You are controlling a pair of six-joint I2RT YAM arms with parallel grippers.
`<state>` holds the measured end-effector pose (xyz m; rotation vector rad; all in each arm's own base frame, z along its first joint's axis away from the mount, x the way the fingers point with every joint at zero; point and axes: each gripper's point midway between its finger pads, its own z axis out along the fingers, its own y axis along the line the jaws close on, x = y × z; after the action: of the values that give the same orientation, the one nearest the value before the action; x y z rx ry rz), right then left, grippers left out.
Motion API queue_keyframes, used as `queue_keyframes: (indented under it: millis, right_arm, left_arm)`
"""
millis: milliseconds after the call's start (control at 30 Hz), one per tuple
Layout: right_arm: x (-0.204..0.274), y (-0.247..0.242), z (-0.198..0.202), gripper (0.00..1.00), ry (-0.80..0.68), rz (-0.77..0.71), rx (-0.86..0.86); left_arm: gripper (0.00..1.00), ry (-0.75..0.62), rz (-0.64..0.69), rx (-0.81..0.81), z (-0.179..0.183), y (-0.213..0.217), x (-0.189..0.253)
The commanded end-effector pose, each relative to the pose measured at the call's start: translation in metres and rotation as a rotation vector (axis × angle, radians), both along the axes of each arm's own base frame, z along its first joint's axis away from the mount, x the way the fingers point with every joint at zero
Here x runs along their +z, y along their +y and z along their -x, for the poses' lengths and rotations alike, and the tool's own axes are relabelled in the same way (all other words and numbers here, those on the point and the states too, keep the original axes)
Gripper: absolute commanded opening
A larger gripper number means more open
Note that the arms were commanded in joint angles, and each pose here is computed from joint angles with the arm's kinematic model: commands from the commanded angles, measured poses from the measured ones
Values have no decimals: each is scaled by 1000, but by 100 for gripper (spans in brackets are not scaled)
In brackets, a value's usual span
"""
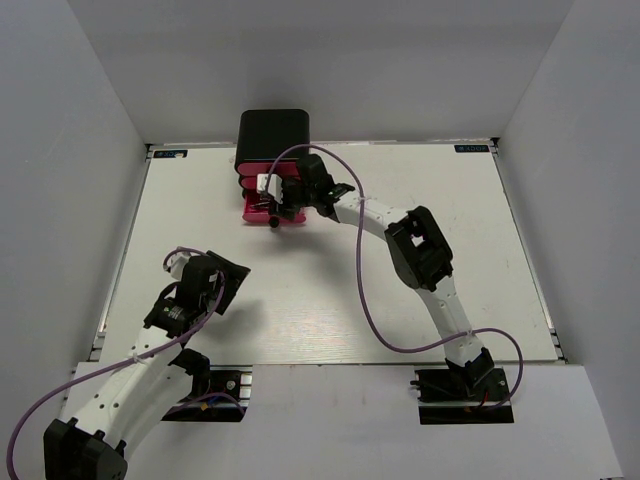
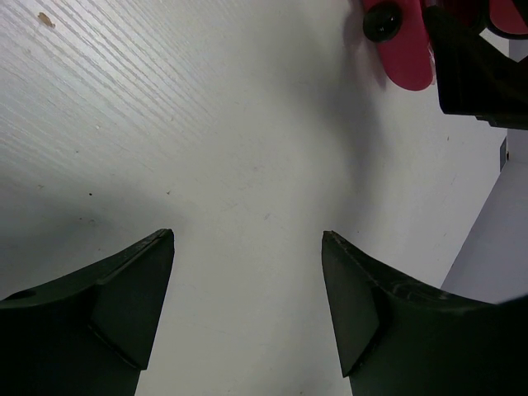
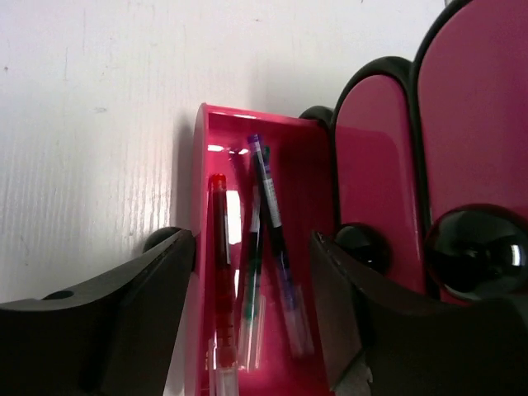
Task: Sort the stationery into containers
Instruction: Place the stationery into the container
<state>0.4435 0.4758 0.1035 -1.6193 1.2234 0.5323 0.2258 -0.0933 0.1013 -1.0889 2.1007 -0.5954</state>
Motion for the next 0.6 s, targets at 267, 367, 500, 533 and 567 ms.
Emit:
queue_keyframes:
  millis: [267,367,500,533,567]
  right_arm:
    - [78,-10,3,56,-110,-135,-22]
    - [97,-22,11,43,-84,-170,-36]
    - [94,-42,28,22,-32,-175,-31]
    - [102,-44,32,19,-39,-185,-29]
    - [108,-49,33,16,-47,-189,-34]
  left_arm:
    - [82,-5,5,0,0,-1,2]
    - [82,5,1,0,1,0,-3]
    - [82,-4,5,0,1,0,-6]
    - [82,-4,5,0,1,0,-6]
    - [82,-4,5,0,1,0,-6]
